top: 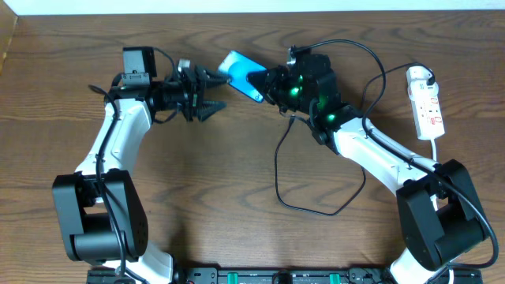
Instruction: Plug charger to phone and switch on socket
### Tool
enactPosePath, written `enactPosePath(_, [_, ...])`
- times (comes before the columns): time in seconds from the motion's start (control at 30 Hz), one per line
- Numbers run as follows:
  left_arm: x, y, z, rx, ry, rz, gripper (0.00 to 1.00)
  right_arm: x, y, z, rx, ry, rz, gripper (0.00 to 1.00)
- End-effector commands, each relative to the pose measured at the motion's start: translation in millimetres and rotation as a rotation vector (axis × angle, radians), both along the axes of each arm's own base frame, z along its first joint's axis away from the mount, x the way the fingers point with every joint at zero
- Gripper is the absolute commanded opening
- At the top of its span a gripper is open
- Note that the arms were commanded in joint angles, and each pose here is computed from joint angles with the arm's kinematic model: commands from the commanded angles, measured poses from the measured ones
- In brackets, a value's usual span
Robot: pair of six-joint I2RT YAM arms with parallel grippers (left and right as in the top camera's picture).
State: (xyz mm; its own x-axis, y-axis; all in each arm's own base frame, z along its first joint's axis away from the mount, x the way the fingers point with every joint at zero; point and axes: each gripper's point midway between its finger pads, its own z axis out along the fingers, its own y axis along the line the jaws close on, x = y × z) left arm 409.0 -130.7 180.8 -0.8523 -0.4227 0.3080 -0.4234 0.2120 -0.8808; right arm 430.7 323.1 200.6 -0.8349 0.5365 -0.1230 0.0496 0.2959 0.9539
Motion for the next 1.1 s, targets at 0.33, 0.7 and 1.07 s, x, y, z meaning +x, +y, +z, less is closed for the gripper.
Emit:
enactPosePath(0.33, [29,-2,59,-0.107,-0.175,0.022,0.59,3,10,54,0.314,0.156,-0.095,0.01])
enactPosePath(0.7, [41,2,66,-0.101,-0.194,0.079,0.56,-2,23,64,0.386,0.181,-0.117,0.02])
enactPosePath(1.07, [51,4,79,-0.12,-0.229,0.118,0.46,-2,25,65,0.417,0.212,-0.148,0.02])
